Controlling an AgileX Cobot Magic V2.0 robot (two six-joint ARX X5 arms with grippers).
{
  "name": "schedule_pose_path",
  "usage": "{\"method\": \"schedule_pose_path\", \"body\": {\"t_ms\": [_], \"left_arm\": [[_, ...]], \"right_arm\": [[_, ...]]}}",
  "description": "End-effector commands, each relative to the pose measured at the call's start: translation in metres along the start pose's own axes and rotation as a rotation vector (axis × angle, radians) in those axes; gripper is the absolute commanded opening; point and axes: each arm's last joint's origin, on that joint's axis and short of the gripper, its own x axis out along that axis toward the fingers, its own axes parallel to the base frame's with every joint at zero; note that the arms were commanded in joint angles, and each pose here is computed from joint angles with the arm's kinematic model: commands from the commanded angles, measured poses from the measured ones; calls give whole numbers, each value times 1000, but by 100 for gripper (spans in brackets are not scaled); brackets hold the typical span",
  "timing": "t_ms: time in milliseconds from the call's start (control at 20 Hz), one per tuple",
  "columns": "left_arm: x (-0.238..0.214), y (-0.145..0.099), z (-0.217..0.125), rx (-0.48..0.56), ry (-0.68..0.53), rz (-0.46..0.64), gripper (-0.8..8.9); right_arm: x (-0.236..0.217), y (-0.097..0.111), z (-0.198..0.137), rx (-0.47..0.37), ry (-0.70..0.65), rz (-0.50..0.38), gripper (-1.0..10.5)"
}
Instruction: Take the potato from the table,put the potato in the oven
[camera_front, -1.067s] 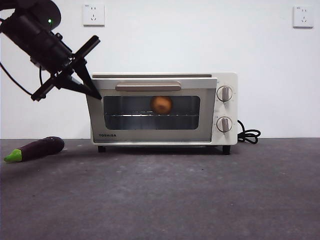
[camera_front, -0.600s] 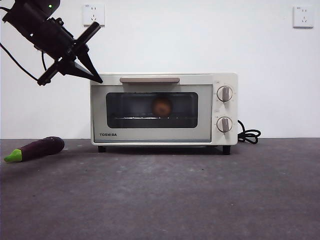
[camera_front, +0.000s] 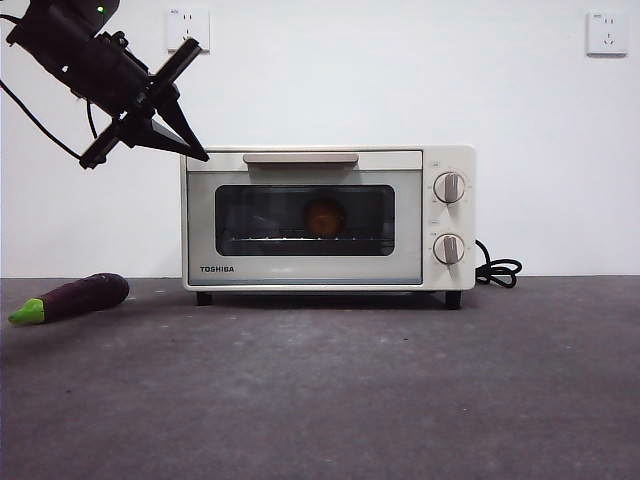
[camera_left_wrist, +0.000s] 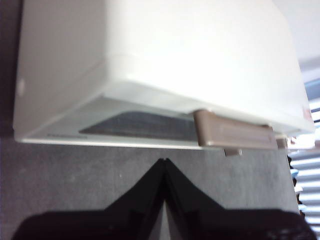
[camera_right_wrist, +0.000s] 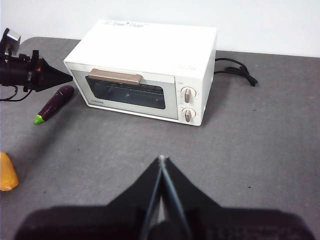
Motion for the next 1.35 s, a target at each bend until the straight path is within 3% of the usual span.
{"method": "schedule_pose_path", "body": {"t_ms": [50,450,750,1350], "left_arm": [[-10,-6,0,55,0,-8,-6],[-65,-36,-14,284,34,8,-6],[-123,-60,-38,479,72,40,-5],[-205,-79,-81,583,29,283,-4]], "right_arm": [[4,1,-1,-33,27,-16,-2],[11,5,1,-61,45,-31,1],[23,9,4,-76,59,-93,1],[47,21,9,-106,120,-108,1]]}}
